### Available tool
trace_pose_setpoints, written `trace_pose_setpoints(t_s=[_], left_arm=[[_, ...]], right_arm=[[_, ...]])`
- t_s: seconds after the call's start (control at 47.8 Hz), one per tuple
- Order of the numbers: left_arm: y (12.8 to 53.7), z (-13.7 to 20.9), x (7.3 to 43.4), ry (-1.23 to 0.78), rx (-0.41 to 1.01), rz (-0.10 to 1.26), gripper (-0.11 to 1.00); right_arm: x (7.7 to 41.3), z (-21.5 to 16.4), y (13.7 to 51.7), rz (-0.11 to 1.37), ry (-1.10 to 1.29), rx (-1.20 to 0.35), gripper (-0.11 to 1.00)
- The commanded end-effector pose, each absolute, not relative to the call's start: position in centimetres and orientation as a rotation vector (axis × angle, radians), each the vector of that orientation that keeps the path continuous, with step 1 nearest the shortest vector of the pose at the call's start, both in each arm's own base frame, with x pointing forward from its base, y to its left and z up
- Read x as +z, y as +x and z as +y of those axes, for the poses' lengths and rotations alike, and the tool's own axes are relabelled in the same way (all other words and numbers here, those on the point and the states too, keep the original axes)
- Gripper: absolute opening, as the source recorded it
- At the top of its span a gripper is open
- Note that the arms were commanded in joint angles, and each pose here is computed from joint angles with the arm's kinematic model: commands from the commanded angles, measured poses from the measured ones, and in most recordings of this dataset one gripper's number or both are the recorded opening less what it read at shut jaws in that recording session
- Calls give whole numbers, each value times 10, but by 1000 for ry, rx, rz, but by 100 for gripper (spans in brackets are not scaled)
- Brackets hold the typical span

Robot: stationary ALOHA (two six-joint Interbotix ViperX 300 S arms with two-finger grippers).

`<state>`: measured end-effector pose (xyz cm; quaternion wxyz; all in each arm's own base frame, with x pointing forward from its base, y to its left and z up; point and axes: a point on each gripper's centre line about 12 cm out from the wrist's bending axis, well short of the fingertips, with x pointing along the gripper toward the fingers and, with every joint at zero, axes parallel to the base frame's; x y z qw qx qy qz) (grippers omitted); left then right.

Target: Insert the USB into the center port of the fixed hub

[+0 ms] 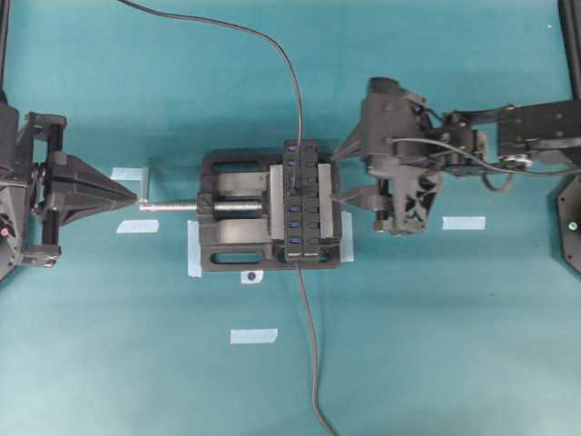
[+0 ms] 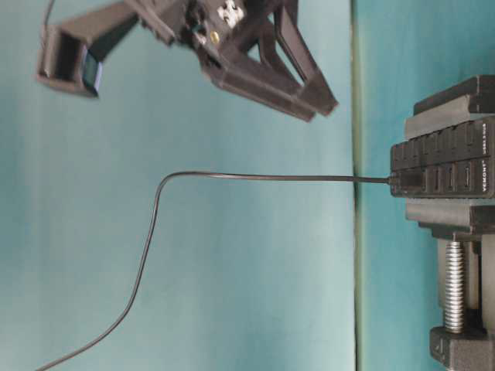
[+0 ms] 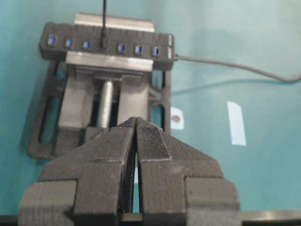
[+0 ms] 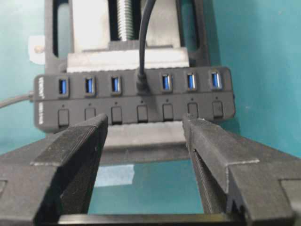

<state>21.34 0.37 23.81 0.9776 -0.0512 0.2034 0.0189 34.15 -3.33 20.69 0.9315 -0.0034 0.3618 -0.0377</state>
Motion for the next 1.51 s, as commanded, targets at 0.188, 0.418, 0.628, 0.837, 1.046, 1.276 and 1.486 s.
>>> trace_pose_setpoints(t_s=[0.188, 0.418, 0.628, 0.837, 1.046, 1.276, 1.486], left_arm=[[215, 4, 244, -99, 36, 392, 0], [214, 4, 244, -97, 36, 389, 0], [213, 4, 243, -96, 36, 389, 0], [214, 4, 244, -92, 35, 382, 0], [213, 4, 244, -94, 35, 381, 0], [213, 4, 244, -94, 35, 382, 0], [213, 4, 244, -94, 35, 382, 0]], right_arm=[[225, -30, 332, 644, -2, -78, 71], [225, -29, 318, 631, -3, -78, 71], [231, -28, 308, 559, -7, -78, 71], [230, -27, 300, 524, -7, -79, 71], [226, -24, 296, 533, -8, -71, 71], [226, -24, 294, 530, -10, -70, 71], [228, -23, 291, 522, -9, -70, 71]])
